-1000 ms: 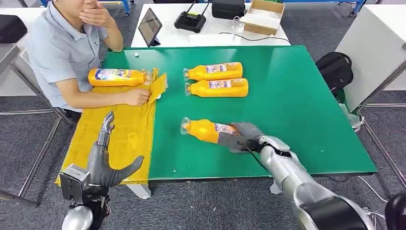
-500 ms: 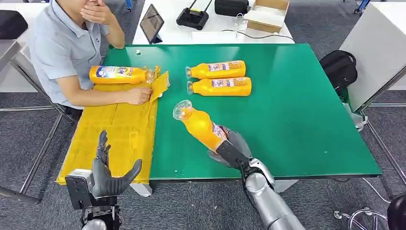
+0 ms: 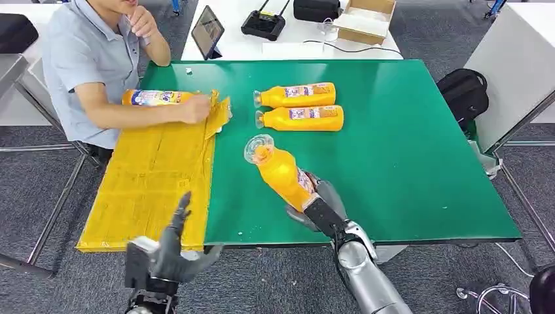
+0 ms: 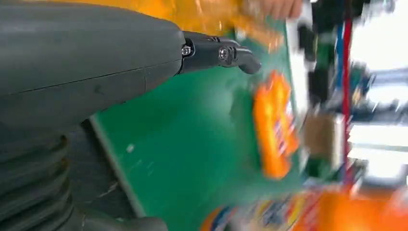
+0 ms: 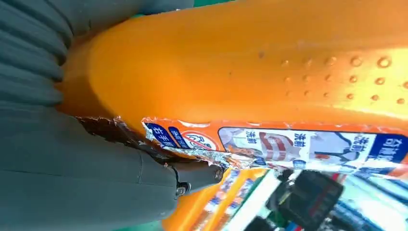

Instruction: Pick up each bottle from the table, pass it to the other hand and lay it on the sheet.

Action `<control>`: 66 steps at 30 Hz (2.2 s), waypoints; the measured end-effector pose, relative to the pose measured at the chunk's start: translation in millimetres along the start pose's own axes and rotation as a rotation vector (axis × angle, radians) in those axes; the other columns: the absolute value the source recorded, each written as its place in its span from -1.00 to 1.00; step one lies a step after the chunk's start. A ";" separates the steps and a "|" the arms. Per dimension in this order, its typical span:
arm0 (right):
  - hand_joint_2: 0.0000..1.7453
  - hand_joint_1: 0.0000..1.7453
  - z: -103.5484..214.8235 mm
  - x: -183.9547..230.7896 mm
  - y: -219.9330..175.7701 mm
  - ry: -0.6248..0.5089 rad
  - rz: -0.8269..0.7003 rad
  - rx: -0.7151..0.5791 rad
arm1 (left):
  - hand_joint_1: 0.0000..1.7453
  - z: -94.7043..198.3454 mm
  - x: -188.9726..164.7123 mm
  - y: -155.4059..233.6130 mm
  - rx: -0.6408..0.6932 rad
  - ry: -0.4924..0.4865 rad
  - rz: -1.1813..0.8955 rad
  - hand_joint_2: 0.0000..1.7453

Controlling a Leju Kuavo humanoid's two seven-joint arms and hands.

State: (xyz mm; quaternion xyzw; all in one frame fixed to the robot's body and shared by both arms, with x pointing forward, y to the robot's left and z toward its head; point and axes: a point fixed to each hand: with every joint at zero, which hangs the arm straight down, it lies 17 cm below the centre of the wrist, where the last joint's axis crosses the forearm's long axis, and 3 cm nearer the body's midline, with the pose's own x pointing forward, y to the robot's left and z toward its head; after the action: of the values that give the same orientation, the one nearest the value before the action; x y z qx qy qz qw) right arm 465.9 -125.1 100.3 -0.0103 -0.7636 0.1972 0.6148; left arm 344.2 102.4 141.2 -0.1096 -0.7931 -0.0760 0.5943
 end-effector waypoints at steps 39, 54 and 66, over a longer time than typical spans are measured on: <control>1.00 1.00 28.7 65.2 179.5 -0.160 -0.022 0.422 | 1.00 -17.0 21.3 -28.7 -0.104 -0.018 0.296 1.00; 1.00 1.00 30.0 56.4 189.1 -0.139 -0.020 0.441 | 1.00 -22.4 10.0 -26.4 -0.096 0.021 0.304 1.00; -1.00 -1.00 30.4 54.7 190.7 -0.142 -0.015 0.431 | 1.00 -25.5 4.9 -24.2 -0.088 0.060 0.391 1.00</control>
State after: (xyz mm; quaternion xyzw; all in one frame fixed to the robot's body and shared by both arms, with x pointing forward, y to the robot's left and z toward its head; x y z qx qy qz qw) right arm 380.7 56.0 86.6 0.1409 -0.7453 0.3515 0.5488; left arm 360.2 73.0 153.3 -0.2851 -0.7346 0.0031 0.6157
